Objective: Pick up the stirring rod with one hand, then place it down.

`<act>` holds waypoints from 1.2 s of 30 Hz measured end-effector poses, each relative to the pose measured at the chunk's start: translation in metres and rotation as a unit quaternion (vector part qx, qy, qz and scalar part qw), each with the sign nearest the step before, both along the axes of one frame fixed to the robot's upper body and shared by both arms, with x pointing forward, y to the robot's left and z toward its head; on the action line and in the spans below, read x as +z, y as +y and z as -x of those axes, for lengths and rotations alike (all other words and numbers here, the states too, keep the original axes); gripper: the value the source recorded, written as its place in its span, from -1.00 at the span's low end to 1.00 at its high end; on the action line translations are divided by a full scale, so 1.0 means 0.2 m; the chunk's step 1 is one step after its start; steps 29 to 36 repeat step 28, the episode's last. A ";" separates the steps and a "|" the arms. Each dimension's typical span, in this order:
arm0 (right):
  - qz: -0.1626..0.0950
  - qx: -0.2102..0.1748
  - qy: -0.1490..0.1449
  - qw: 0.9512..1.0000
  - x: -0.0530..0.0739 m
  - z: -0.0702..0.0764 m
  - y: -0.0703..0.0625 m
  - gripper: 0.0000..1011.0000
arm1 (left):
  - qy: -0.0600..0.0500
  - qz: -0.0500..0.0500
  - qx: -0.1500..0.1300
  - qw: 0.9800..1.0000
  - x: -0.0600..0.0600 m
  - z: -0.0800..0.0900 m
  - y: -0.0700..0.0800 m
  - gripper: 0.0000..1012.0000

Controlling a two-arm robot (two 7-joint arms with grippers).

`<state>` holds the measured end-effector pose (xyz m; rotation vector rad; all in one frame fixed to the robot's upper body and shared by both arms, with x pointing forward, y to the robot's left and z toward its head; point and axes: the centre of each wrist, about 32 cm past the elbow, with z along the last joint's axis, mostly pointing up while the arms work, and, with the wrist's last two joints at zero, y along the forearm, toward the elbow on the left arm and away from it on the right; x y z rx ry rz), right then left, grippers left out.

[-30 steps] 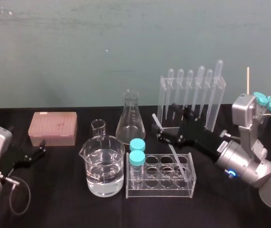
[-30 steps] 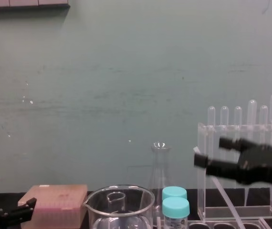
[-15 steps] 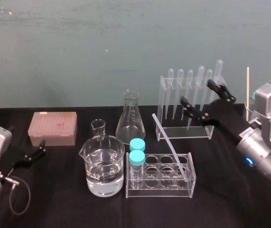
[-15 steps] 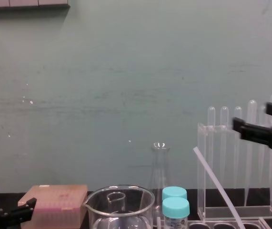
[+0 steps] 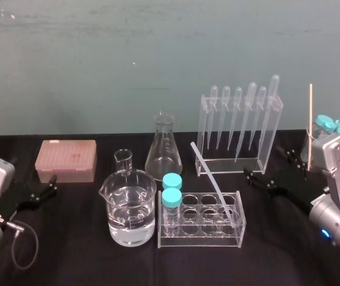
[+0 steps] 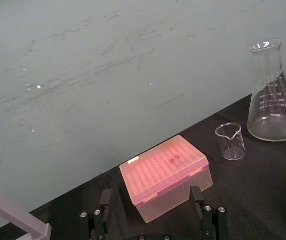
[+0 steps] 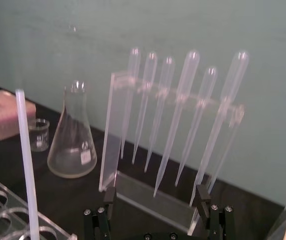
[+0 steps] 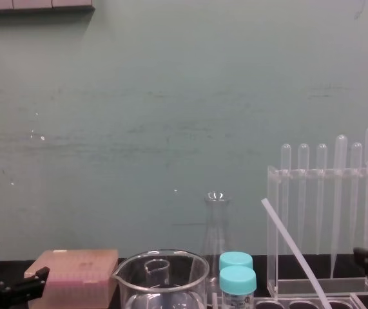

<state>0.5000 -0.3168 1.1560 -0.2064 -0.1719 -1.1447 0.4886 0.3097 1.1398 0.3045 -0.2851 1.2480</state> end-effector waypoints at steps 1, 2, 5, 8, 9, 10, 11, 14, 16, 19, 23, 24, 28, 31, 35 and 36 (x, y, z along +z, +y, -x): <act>0.000 0.000 0.004 1.000 -0.01 0.00 0.00 0.98 | 0.000 0.000 0.000 1.000 0.00 0.00 0.00 0.98; 0.001 0.001 0.009 1.000 -0.01 0.00 0.00 0.98 | 0.000 0.000 0.000 1.000 0.00 0.00 0.00 0.98; 0.001 0.000 0.009 1.000 -0.01 0.00 0.00 0.98 | 0.000 0.000 0.000 1.000 0.00 0.00 0.00 0.98; 0.000 0.001 0.007 1.000 -0.01 0.00 0.00 0.98 | 0.000 0.000 0.000 1.000 0.00 0.00 0.00 0.98; 0.000 0.001 0.006 1.000 -0.01 0.00 0.00 0.98 | 0.000 0.000 0.000 1.000 0.00 0.00 0.00 0.98; 0.000 0.001 0.006 1.000 -0.01 0.00 0.00 0.98 | 0.000 0.000 0.000 1.000 0.00 0.00 0.00 0.98; 0.000 0.001 0.005 1.000 -0.01 0.00 0.00 0.98 | 0.000 0.000 0.000 1.000 0.00 0.00 0.00 0.98; 0.000 0.002 0.003 1.000 0.00 0.00 0.00 0.98 | 0.000 0.000 0.000 1.000 0.00 0.00 0.00 0.98; 0.000 0.002 0.003 1.000 0.00 0.00 0.00 0.98 | 0.000 0.000 0.000 1.000 0.00 0.00 0.00 0.98; 0.000 0.001 0.002 1.000 0.00 0.00 0.00 0.98 | 0.000 0.000 0.000 1.000 0.00 0.00 0.00 0.98; 0.000 0.001 0.001 1.000 0.00 0.00 0.00 0.98 | 0.000 0.000 0.000 1.000 0.00 0.00 0.00 0.98; 0.000 0.001 0.001 1.000 0.00 0.00 0.00 0.98 | 0.000 0.000 0.000 1.000 0.00 0.00 0.00 0.98; 0.000 0.001 0.000 1.000 0.00 0.00 0.00 0.98 | 0.000 0.000 0.000 1.000 0.00 0.00 0.00 0.98; 0.000 0.001 0.000 1.000 0.00 0.00 0.00 0.98 | 0.000 0.000 0.000 1.000 0.00 0.00 0.00 0.98; 0.000 0.001 0.000 1.000 0.00 0.00 0.00 0.98 | 0.000 0.000 0.000 1.000 0.00 0.00 0.00 0.98; 0.000 0.001 0.000 1.000 0.00 0.00 0.00 0.98 | 0.000 0.000 0.000 1.000 0.00 0.00 0.00 0.98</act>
